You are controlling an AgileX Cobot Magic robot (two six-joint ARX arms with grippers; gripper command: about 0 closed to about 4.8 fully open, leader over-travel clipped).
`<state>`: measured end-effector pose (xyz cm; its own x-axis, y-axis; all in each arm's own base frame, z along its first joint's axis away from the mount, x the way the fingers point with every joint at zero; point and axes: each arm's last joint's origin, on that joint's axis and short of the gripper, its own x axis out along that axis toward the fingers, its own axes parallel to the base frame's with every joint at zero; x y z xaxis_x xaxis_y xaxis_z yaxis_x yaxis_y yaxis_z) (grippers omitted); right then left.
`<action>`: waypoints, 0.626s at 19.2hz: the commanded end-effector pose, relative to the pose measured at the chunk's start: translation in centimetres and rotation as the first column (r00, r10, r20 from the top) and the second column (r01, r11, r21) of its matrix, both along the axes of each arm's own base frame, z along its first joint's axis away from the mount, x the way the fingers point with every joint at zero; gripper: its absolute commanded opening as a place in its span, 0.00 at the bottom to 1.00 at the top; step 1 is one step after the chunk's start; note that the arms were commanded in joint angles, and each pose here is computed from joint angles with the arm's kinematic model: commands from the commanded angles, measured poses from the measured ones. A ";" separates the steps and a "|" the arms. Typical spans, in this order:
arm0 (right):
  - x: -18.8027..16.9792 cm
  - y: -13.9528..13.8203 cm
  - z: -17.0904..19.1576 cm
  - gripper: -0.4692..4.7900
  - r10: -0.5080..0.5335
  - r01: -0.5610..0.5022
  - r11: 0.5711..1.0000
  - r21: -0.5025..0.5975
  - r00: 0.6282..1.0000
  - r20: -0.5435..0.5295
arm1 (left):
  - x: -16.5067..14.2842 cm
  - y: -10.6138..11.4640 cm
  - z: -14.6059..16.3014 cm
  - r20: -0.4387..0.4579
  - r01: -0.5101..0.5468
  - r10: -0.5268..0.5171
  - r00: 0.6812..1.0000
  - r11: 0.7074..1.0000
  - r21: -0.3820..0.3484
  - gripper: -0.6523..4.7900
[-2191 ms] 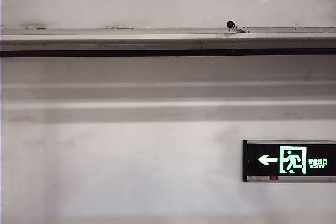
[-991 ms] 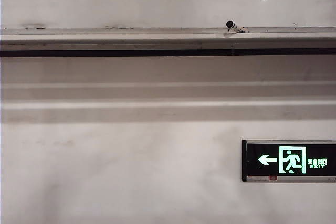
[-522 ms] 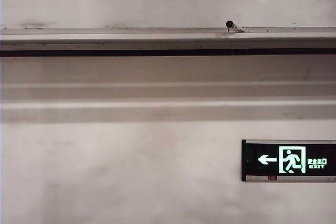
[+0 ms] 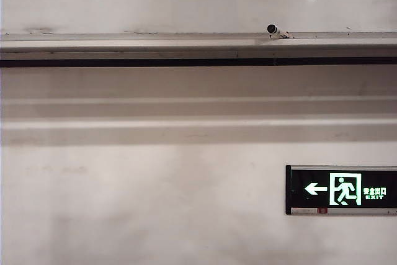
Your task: Wipe the whiteboard clean using the black magnetic whiteboard eraser attached to the whiteboard.
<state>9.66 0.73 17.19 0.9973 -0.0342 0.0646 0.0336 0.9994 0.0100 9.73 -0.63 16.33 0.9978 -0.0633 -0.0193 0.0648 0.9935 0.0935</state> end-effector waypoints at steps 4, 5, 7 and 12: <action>0.0 0.1 0.5 0.23 0.032 -0.033 0.999 0.010 0.998 0.050 | 0.0 0.0 0.1 0.009 0.002 -0.002 1.000 1.000 0.003 0.12; -0.1 0.1 0.5 0.23 0.032 -0.032 0.999 0.010 0.998 0.051 | 0.0 0.0 0.1 0.010 0.003 -0.003 1.000 1.000 0.003 0.12; 0.0 0.0 0.5 0.23 0.021 -0.021 1.000 0.011 0.999 0.049 | 0.0 0.0 0.1 0.010 0.002 -0.002 1.000 1.000 0.003 0.12; 0.0 0.0 0.5 0.23 0.019 -0.020 1.000 0.011 0.999 0.049 | 0.0 0.0 0.1 0.009 0.003 -0.003 1.000 1.000 0.003 0.12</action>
<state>9.66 0.78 17.42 0.9955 -0.0124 0.0938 0.0109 0.9998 0.0165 9.73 -0.63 16.34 0.9978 -0.0637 -0.0189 0.0651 0.9935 0.0935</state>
